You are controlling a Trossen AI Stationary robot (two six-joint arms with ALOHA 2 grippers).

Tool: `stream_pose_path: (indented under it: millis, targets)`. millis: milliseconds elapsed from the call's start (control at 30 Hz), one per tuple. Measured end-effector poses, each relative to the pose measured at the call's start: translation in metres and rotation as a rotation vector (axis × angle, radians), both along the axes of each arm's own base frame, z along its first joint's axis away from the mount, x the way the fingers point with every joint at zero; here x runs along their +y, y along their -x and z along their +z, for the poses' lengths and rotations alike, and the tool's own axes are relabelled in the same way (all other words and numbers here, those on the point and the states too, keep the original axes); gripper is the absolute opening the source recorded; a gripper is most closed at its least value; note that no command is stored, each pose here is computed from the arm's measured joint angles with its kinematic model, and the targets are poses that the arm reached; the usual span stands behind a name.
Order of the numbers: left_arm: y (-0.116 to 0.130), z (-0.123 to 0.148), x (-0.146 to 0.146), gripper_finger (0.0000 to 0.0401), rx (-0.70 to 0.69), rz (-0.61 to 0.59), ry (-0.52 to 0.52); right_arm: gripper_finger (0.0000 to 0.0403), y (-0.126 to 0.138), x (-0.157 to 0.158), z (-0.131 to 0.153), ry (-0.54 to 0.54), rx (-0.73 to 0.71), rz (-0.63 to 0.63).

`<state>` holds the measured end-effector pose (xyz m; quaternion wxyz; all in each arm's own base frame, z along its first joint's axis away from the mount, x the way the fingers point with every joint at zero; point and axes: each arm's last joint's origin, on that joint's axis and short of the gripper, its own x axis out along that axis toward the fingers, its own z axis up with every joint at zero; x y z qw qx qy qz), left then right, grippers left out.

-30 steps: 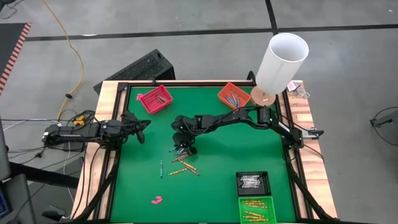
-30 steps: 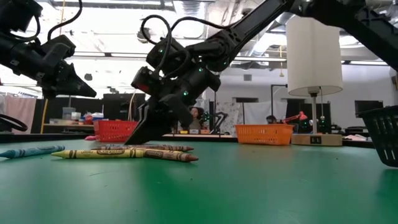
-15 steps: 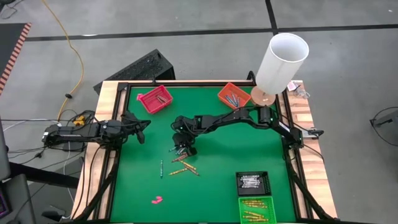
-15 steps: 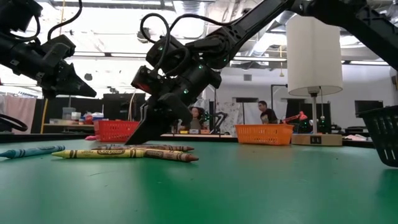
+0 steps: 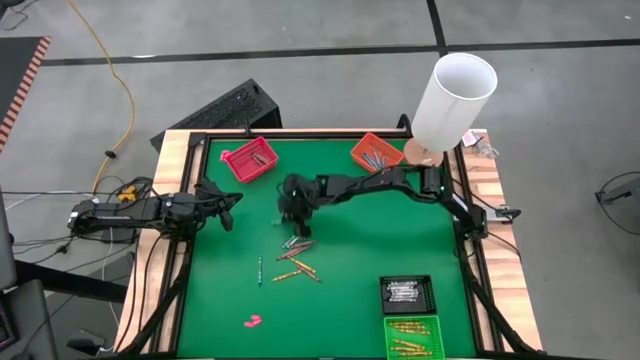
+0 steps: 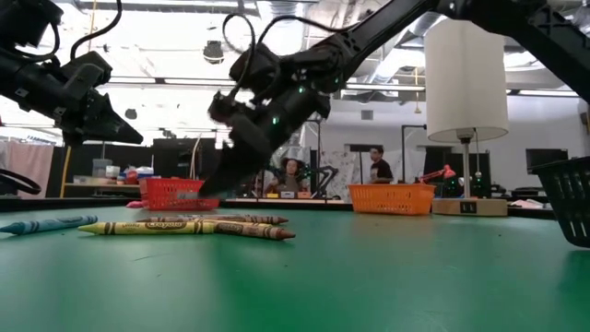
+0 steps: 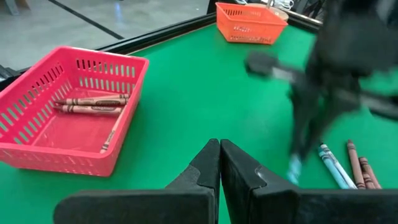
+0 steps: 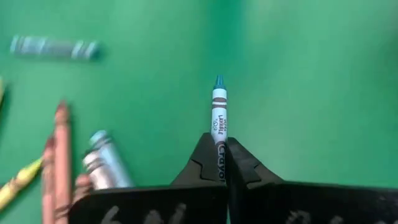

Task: Sort crayons
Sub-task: Put the blue crayon into the orange bin

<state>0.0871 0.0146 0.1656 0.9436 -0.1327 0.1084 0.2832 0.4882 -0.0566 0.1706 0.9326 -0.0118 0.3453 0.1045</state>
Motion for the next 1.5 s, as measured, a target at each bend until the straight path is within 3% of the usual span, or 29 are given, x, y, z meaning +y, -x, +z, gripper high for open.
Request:
stream_pose_path:
  millis: [200,367,667,967,1300,1500]
  targets:
    - [0.0,0.0,0.0,0.0,0.0,-0.001,0.0,0.0001,0.014,-0.033,0.043,-0.04,-0.055,-0.183]
    - [0.0,0.0,0.0,0.0,0.0,-0.001,0.0,0.0001,0.038,-0.062,0.083,0.021,-0.069,-0.399]
    - [0.0,0.0,0.0,0.0,0.0,-0.001,0.0,0.0,0.09,-0.08,0.117,0.165,0.137,-0.75]
    - [0.0,0.0,0.0,0.0,-0.035,0.019,0.056,0.0,0.125,-0.074,0.109,0.186,0.46,-0.894]
    - [0.0,0.0,0.0,0.0,-0.039,0.024,0.062,0.0,0.15,-0.088,0.09,0.197,0.635,-1.063]
    - [0.0,0.0,0.0,0.0,-0.041,0.027,0.063,0.0,0.168,-0.101,0.07,0.148,0.731,-1.196]
